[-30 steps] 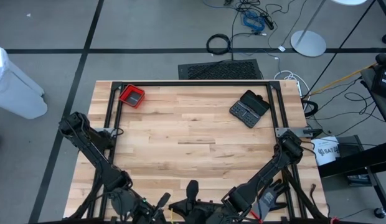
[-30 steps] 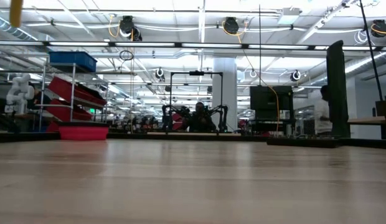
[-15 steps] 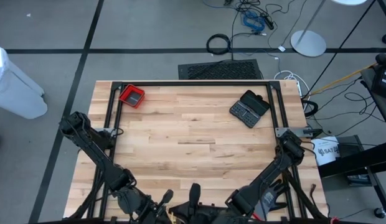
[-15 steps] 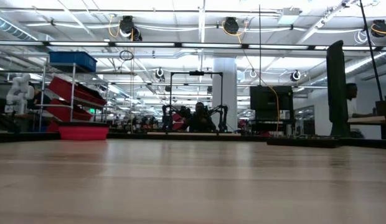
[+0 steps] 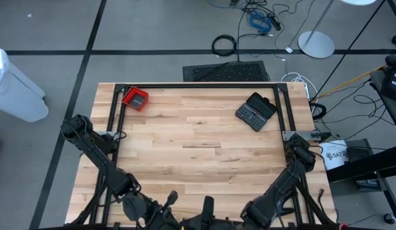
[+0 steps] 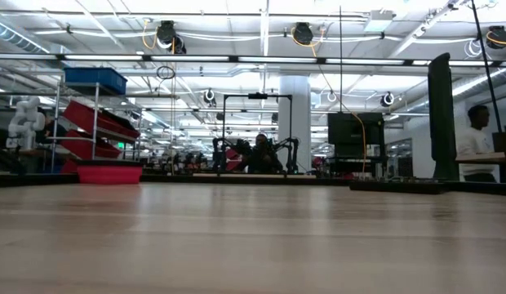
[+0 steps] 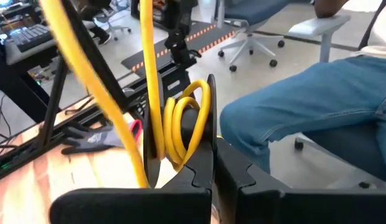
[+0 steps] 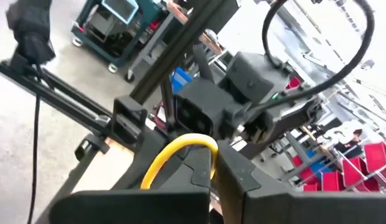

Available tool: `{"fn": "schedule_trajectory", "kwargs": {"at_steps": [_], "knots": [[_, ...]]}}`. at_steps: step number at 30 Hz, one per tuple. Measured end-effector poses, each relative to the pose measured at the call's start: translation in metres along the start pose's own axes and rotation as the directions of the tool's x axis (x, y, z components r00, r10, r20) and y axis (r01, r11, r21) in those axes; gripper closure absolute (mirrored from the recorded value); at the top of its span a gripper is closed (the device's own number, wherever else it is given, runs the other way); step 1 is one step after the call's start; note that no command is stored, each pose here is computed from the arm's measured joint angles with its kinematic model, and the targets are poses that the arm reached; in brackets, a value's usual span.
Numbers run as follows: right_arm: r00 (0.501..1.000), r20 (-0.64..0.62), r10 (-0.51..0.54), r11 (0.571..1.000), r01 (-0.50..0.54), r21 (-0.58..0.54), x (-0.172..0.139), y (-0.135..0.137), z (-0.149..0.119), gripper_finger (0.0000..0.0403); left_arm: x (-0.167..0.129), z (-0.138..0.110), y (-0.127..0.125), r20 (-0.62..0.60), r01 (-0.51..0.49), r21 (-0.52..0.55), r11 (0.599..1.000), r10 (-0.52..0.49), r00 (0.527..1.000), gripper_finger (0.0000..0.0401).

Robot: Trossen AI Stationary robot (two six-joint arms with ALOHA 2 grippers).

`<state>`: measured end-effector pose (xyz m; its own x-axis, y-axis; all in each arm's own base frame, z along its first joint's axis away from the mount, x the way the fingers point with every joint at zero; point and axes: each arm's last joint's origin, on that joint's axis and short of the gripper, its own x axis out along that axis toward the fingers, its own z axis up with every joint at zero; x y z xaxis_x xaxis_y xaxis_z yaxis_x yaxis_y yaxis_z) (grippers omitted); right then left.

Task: Coil cords
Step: Coil the yellow cable wire onto the spool

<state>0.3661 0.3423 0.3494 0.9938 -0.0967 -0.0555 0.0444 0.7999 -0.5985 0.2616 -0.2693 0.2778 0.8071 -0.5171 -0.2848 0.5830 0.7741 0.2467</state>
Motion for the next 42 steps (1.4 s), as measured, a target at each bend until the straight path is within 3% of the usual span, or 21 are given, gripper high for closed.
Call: {"fn": "schedule_trajectory", "kwargs": {"at_steps": [16,25,30,34,42], "knots": [[0.993,-0.067,-0.099,0.994,0.095,-0.056,-0.014,0.004,0.006,0.0403,0.0,0.001,0.002,-0.001,-0.066,-0.003,0.998,0.066,0.998,0.0399],[0.986,-0.092,-0.141,0.986,0.132,-0.097,-0.017,0.004,0.006,0.0403,-0.006,0.005,0.002,-0.014,-0.202,-0.003,0.979,0.202,0.979,0.0399],[0.982,-0.102,-0.158,0.982,0.145,-0.121,-0.018,0.004,0.006,0.0403,-0.02,0.016,0.001,0.0,-0.316,-0.018,0.948,0.316,0.949,0.0399],[0.953,-0.163,-0.254,0.962,0.233,-0.139,-0.018,0.001,0.005,0.0403,-0.033,0.024,-0.004,0.003,-0.413,-0.027,0.91,0.414,0.91,0.0399],[0.928,-0.2,-0.315,0.947,0.293,-0.13,-0.019,-0.001,0.004,0.0403,-0.051,0.033,-0.015,-0.003,-0.499,-0.013,0.866,0.499,0.866,0.0399]]}}
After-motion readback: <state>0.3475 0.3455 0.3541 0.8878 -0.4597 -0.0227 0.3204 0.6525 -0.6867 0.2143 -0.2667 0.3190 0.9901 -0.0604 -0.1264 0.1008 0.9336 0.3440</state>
